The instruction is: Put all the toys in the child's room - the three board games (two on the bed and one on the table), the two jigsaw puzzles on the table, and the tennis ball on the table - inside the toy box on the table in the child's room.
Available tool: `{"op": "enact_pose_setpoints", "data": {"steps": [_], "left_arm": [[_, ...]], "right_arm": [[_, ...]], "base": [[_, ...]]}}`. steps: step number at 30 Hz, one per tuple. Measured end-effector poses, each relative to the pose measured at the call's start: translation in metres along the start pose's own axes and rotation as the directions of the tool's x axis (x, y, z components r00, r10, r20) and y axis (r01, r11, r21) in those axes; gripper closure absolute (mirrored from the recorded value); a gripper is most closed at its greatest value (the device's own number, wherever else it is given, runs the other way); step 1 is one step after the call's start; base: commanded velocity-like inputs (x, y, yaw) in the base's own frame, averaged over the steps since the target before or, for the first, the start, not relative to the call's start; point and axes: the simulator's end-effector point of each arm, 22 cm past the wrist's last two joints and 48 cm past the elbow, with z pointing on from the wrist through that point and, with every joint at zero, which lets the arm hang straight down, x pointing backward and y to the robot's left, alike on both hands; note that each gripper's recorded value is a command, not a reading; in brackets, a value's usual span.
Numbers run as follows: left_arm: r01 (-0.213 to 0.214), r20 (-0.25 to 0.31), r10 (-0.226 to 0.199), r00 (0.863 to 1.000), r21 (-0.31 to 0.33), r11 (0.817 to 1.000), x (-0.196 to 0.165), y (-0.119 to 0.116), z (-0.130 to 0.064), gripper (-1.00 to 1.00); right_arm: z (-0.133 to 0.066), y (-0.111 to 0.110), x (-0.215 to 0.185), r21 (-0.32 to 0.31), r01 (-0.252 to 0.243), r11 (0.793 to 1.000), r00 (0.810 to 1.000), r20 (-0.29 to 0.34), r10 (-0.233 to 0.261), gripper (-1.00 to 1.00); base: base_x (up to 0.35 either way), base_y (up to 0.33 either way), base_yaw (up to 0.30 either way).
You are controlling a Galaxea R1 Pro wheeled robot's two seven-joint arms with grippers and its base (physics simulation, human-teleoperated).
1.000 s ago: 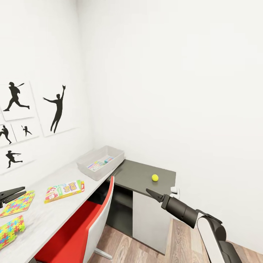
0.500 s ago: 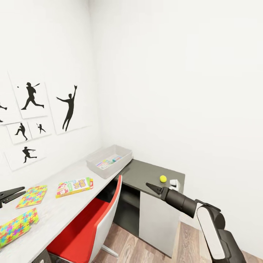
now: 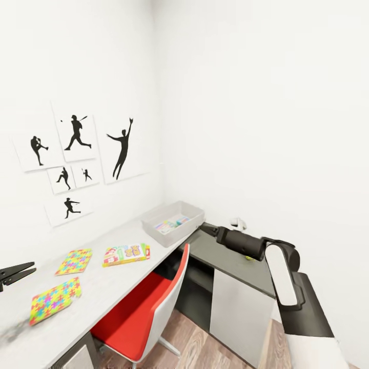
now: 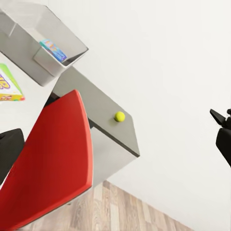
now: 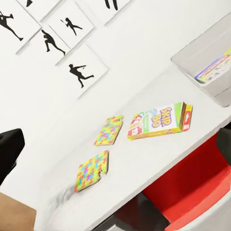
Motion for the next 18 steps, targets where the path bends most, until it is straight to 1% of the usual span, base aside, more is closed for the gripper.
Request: {"op": "enact_pose_setpoints", "data": {"steps": [2,7,11,18], "left_arm": [[0.001,-0.001,-0.001,1.0,-0.001,1.0,0.0,0.001,0.0,-1.0],[0.005,-0.004,-0.005,1.0,-0.004,1.0,0.002,0.003,0.001,-1.0],[0.009,-0.007,-0.009,1.0,-0.007,1.0,0.003,0.005,0.002,-1.0],[0.015,-0.011,-0.015,1.0,-0.011,1.0,0.005,0.008,0.002,-1.0]], "right_arm": [[0.009,0.0,-0.006,0.021,0.011,1.0,1.0,-0.012,-0.011,-1.0],[0.021,0.0,-0.008,0.047,0.023,0.999,0.999,-0.036,-0.021,-1.0],[0.028,-0.001,-0.004,0.052,0.017,0.999,0.999,-0.051,-0.015,-1.0],[0.038,-0.009,0.01,0.066,-0.005,0.998,0.996,-0.085,0.011,-1.0]], "base": [[-0.061,0.003,0.234],[-0.098,0.04,0.231],[-0.117,0.064,0.229],[-0.069,0.026,0.228]]}}
